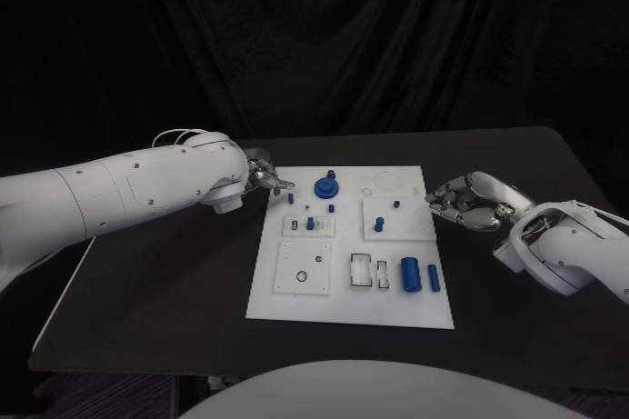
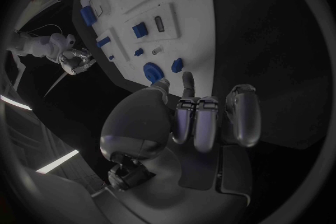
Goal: Assemble the parts on the task board
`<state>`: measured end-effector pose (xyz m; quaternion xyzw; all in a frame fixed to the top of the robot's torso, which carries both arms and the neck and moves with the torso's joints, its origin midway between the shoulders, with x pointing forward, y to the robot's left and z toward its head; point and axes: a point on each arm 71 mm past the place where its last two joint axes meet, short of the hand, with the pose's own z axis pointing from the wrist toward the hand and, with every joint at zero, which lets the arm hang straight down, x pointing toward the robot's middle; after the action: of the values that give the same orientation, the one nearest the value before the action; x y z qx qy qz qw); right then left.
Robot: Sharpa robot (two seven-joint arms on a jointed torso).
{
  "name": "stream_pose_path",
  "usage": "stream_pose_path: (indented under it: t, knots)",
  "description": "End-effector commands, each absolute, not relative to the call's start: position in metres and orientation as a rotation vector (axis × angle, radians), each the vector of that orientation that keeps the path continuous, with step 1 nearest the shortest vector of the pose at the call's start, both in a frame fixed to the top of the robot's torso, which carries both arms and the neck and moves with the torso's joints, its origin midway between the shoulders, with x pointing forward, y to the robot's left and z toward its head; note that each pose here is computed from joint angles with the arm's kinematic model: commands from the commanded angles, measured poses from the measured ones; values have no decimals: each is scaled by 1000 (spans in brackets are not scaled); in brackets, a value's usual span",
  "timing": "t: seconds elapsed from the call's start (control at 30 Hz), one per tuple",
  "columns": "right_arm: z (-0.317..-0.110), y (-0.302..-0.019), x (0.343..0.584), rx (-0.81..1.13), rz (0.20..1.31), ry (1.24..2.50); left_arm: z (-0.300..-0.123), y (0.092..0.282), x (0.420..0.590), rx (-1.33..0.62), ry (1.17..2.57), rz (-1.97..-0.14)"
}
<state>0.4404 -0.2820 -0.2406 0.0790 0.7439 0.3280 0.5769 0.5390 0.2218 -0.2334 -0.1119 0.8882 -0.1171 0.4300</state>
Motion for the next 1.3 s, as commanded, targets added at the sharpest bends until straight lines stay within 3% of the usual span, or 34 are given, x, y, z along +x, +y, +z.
stream_pose_path:
  t: [0.03, 1.3]
  knots:
    - [-242, -282, 440, 180, 765, 1746, -235, 219, 538, -271, 2228, -299]
    - [-243, -282, 441, 181, 759, 1763, -247, 213, 538, -255, 2263, -304]
